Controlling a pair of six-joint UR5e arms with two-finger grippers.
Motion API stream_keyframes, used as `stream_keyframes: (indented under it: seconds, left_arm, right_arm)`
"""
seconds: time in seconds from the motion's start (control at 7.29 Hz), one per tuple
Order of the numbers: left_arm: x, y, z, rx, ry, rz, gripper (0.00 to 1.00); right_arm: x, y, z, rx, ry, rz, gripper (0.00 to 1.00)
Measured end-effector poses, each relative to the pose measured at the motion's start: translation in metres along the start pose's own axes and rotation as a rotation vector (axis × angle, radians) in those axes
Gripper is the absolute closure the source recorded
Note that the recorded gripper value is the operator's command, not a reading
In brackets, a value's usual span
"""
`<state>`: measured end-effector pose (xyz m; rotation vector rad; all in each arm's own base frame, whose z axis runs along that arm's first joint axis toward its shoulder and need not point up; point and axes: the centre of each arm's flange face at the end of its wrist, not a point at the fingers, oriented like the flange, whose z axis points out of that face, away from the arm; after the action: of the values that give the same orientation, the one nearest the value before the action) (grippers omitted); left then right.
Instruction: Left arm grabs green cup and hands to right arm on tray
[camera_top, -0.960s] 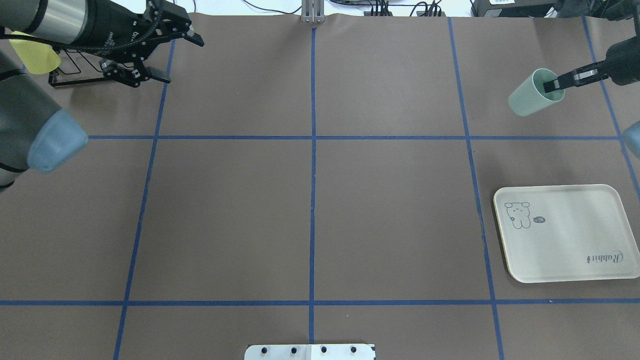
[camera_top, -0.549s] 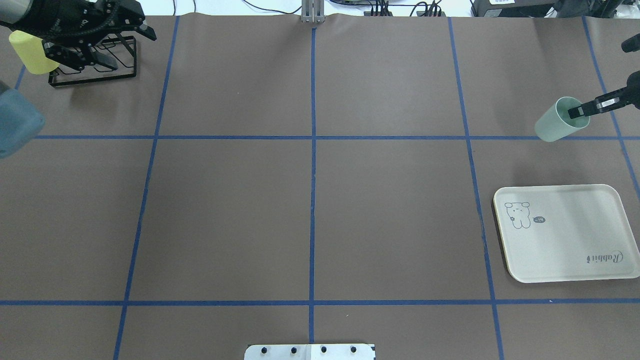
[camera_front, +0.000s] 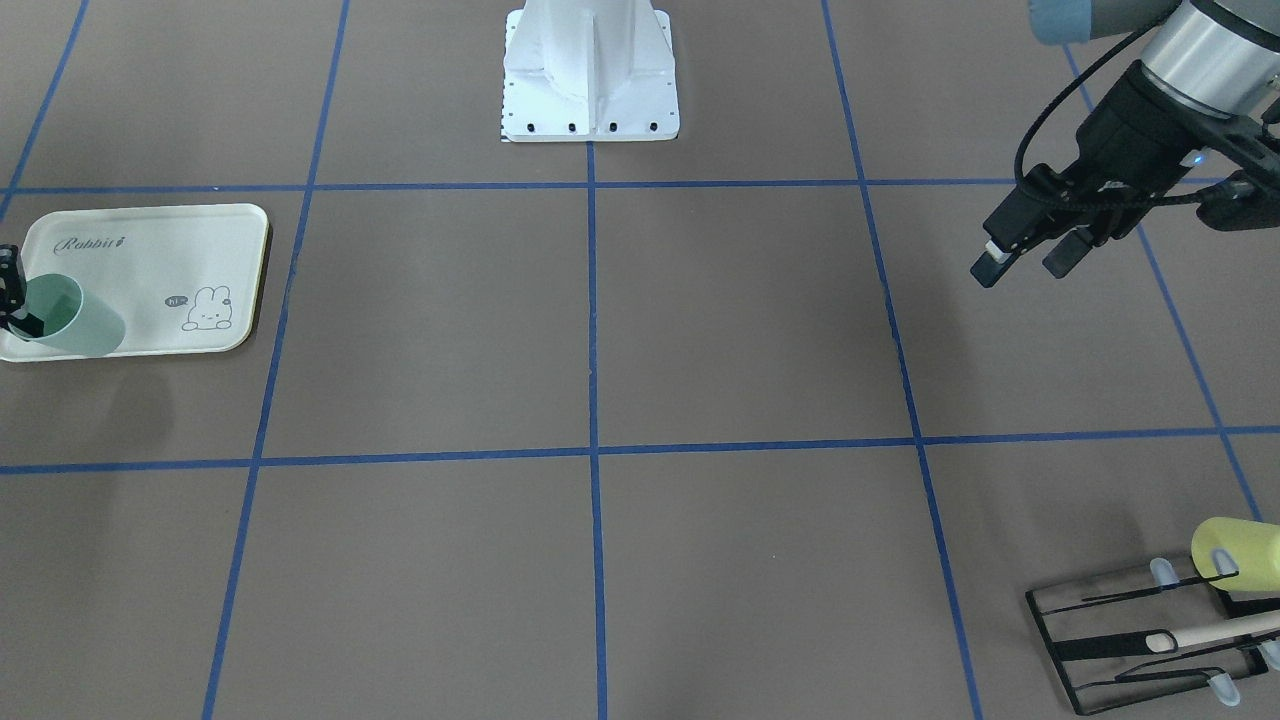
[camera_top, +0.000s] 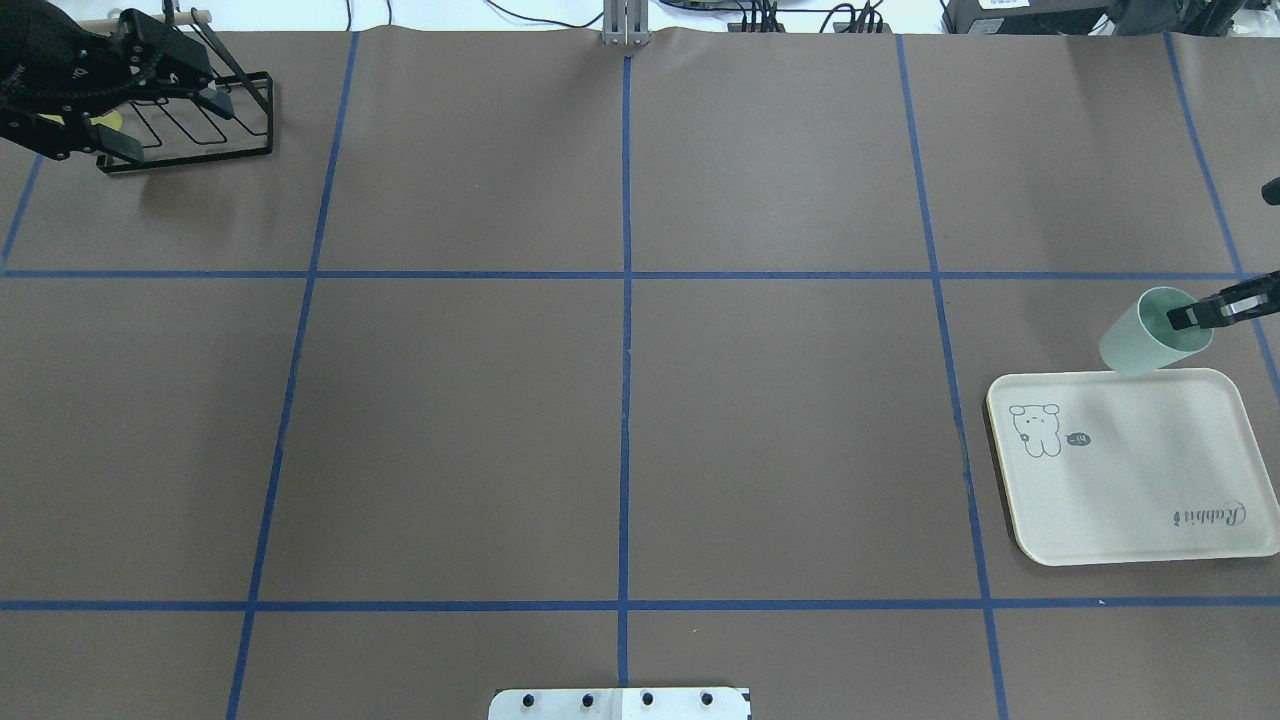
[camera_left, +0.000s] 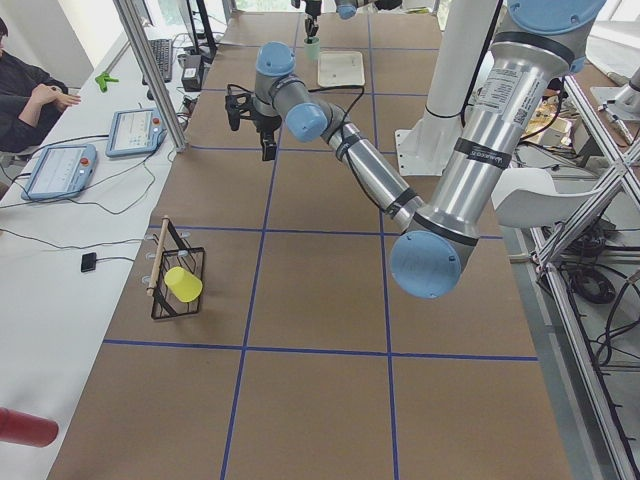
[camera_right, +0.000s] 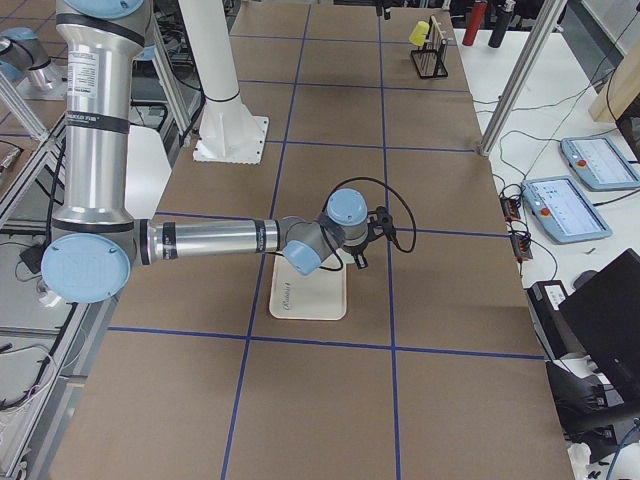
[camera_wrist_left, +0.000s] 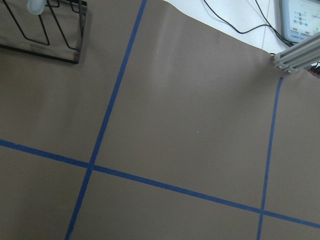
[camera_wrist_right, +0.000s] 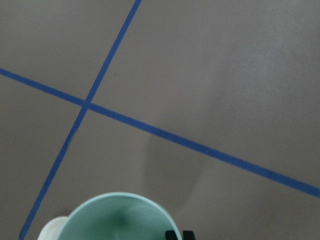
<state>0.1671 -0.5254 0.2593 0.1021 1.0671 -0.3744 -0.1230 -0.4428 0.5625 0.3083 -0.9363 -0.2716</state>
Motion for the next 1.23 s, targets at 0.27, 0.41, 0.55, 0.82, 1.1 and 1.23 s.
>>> stream_keyframes:
  seconds: [0.27,0.41,0.55,0.82,1.1,1.23]
  left_arm:
    - [-0.009,0.004,0.0,-0.006,-0.007,-0.005,0.0]
    - [-0.013,0.005,0.0,-0.008,-0.01,-0.008,0.0]
    - [-0.016,0.006,0.001,-0.01,-0.013,-0.01,0.0]
    - [-0.019,0.008,0.0,-0.011,-0.014,-0.011,0.0]
    - [-0.022,0.01,-0.001,-0.012,-0.016,-0.013,0.0]
    - [-0.024,0.012,-0.002,-0.012,-0.016,-0.013,0.0]
  right_arm:
    - [-0.004,0.032,0.012,-0.044,0.089,-0.01,1.0]
    - [-0.003,0.041,0.016,-0.056,0.11,-0.015,1.0]
    - [-0.003,0.048,0.019,-0.069,0.117,-0.018,1.0]
    - [-0.006,0.059,0.028,-0.101,0.114,-0.028,1.0]
    - [-0.01,0.065,0.034,-0.121,0.109,-0.037,0.01]
    - [-0.012,0.066,0.036,-0.124,0.106,-0.041,0.01]
